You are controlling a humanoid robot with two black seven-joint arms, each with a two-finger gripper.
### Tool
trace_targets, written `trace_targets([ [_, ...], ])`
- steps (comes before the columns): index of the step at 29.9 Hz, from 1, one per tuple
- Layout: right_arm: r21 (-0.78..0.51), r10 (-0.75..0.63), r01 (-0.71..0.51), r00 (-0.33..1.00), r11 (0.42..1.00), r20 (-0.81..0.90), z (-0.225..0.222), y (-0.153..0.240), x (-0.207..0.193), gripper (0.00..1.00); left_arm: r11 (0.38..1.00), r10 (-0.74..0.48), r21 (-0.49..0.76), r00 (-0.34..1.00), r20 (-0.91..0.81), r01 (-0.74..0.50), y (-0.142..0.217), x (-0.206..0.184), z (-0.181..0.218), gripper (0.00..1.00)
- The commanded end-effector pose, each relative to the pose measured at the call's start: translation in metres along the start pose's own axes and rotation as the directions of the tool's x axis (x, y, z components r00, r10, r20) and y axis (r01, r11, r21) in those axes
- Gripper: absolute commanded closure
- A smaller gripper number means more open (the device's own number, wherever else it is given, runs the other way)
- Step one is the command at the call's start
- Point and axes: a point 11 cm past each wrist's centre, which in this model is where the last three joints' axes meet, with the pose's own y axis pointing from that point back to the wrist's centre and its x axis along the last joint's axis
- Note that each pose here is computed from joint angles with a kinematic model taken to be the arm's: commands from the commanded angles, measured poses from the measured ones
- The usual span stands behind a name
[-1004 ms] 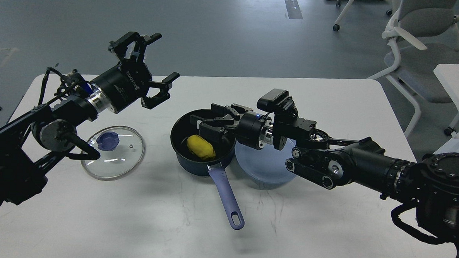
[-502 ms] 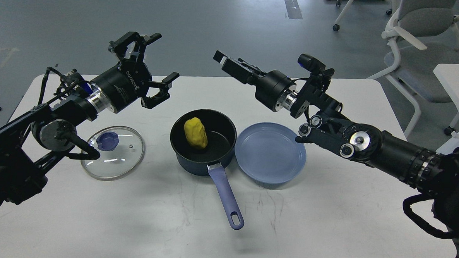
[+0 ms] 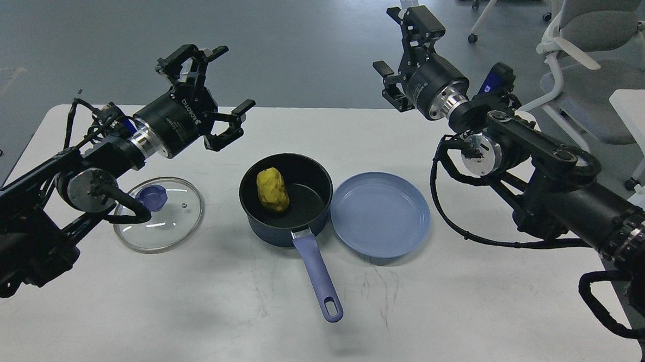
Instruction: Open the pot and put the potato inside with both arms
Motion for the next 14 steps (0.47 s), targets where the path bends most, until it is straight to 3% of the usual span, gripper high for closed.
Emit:
trace_targets([
  [1,-0.008,-0.005,0.005,1.000,1.000,0.018,0.010,0.005,-0.003,0.00,1.000,0.013,-0.003,1.000,-0.018,-0.013,0.003,0.003,-0.005,0.02],
  [14,-0.035,-0.008,0.009,1.000,0.999,0.026,0.024,0.017,0.001,0.00,1.000,0.027,0.003,0.999,-0.025,-0.027,0.008,0.007,-0.010,0.02],
])
